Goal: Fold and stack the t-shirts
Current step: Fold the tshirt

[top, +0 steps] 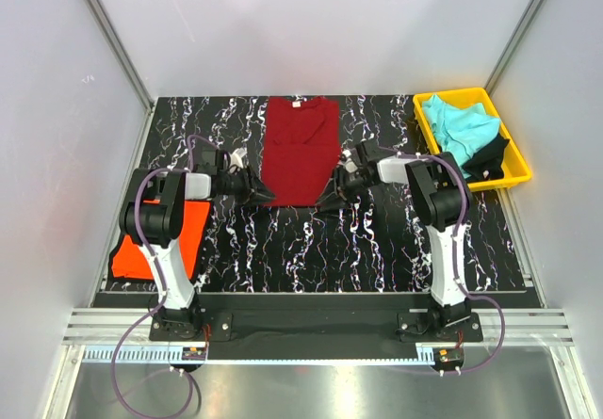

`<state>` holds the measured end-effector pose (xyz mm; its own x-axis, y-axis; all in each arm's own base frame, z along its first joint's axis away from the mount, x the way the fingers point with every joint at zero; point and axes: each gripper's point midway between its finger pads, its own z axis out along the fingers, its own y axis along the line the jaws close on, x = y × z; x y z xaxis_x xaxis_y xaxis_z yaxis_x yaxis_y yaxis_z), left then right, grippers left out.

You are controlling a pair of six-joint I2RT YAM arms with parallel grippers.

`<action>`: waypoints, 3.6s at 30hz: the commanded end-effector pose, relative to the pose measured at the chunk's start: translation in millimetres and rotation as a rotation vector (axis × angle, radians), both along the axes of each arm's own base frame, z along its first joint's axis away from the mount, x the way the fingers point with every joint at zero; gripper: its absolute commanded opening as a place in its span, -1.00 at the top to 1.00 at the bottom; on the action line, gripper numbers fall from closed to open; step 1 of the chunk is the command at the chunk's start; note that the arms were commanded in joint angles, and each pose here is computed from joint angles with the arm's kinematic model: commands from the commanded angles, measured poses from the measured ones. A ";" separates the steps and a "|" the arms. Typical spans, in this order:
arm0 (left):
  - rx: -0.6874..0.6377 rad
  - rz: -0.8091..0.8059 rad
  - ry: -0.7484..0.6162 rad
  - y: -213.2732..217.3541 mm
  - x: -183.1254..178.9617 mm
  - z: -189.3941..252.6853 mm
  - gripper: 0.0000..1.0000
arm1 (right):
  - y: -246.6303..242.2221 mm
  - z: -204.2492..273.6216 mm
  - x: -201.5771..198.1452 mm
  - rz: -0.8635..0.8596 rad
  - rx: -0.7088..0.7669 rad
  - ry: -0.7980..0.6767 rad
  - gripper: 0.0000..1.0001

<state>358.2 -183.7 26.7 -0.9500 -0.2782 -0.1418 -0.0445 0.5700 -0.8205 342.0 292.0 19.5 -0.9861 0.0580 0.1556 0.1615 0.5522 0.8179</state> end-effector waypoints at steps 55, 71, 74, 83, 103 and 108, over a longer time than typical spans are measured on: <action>0.277 0.337 -0.122 29.5 -114.4 88.1 -0.49 | -133.3 49.1 -87.1 -0.463 -0.299 -0.054 -0.21; 0.090 0.769 0.063 32.6 -126.6 20.8 -0.15 | -98.1 8.8 -84.6 -0.697 -0.239 -0.010 -0.15; 0.113 0.793 0.096 33.7 -123.8 10.0 -0.14 | -98.7 -0.5 -85.9 -0.702 -0.253 0.012 -0.12; 0.149 0.885 0.200 40.9 -126.7 -19.8 -0.02 | -100.8 -16.2 -77.3 -0.744 -0.278 0.035 -0.04; 0.203 0.902 0.320 32.8 -138.7 -44.6 0.07 | -99.8 -34.7 -78.5 -0.745 -0.319 0.091 -0.01; 0.204 0.913 0.321 34.5 -139.0 -45.9 0.10 | -100.8 -36.1 -83.1 -0.758 -0.324 0.099 0.01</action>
<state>248.4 -173.6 22.1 -0.4043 -0.9144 0.0227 -0.6449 0.2673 -0.7160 283.9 211.2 23.4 -0.6815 0.7208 0.1262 0.5570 0.3990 0.7284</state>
